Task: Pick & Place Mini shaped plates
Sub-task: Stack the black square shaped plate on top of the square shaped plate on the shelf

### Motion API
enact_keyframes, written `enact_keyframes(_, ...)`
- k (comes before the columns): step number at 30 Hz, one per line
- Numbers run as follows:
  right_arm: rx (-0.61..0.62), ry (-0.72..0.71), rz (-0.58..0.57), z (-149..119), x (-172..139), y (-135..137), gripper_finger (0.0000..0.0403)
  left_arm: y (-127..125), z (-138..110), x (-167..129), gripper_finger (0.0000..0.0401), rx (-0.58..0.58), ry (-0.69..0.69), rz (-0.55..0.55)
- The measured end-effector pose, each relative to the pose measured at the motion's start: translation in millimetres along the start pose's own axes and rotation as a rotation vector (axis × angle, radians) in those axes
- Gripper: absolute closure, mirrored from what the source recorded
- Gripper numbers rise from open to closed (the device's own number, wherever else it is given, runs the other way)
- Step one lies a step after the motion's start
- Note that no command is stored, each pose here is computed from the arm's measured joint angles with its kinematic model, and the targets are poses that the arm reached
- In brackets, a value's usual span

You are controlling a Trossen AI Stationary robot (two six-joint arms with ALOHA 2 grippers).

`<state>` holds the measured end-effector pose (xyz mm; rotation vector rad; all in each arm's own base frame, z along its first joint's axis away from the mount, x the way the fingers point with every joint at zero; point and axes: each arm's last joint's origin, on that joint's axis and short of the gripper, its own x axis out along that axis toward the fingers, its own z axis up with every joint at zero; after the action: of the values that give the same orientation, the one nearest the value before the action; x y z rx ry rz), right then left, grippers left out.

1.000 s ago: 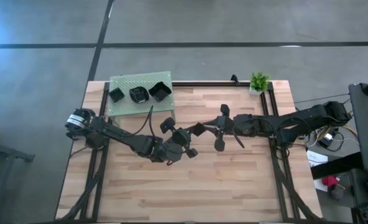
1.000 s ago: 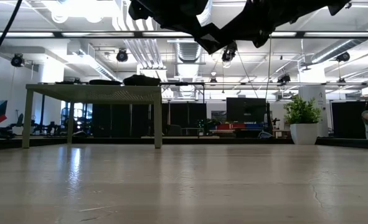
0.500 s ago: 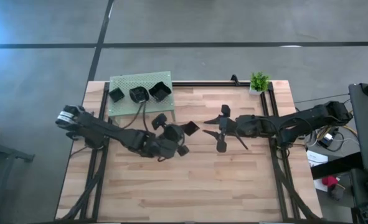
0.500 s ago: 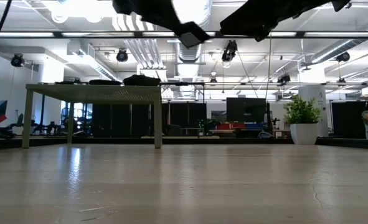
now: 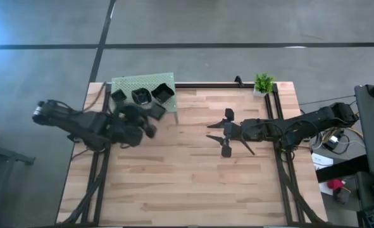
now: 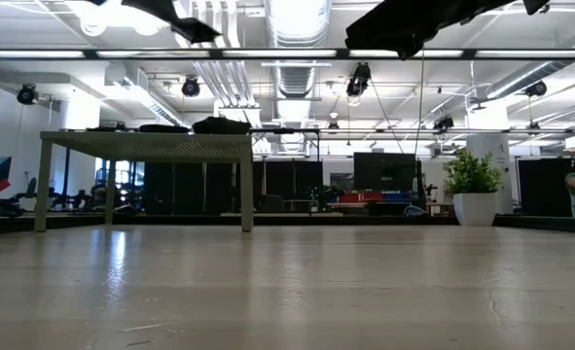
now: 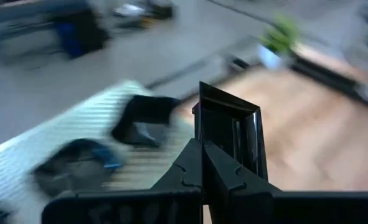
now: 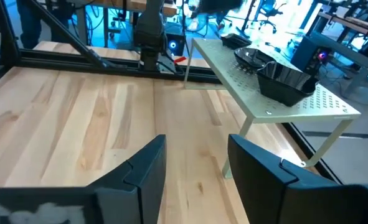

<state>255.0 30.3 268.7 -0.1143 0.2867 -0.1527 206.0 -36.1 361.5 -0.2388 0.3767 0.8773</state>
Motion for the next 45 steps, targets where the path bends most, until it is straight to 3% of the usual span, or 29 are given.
enact_keyframes(4,0.0,0.0,0.0,0.0,0.0,0.0,0.0234,27.8,-3.1,-8.9,0.0401,-0.142,-0.053,0.145)
enact_keyframes(10,0.002,0.0,0.0,0.0,0.0,0.0,0.0234,56.7,-13.6,-15.6,0.0401,-0.267,-0.065,0.302)
enact_keyframes(20,0.017,0.006,0.001,-0.6,0.0,0.0,0.0236,77.1,-36.9,-3.1,0.0401,-0.297,-0.031,0.403)
enact_keyframes(33,0.019,0.008,0.001,-0.8,0.0,0.1,0.0236,119.3,-66.5,5.6,0.0401,-0.445,-0.045,0.546)
enact_keyframes(45,0.015,0.008,0.001,-0.8,0.0,0.1,0.0236,133.6,-84.5,16.7,0.0401,-0.548,-0.109,0.647)
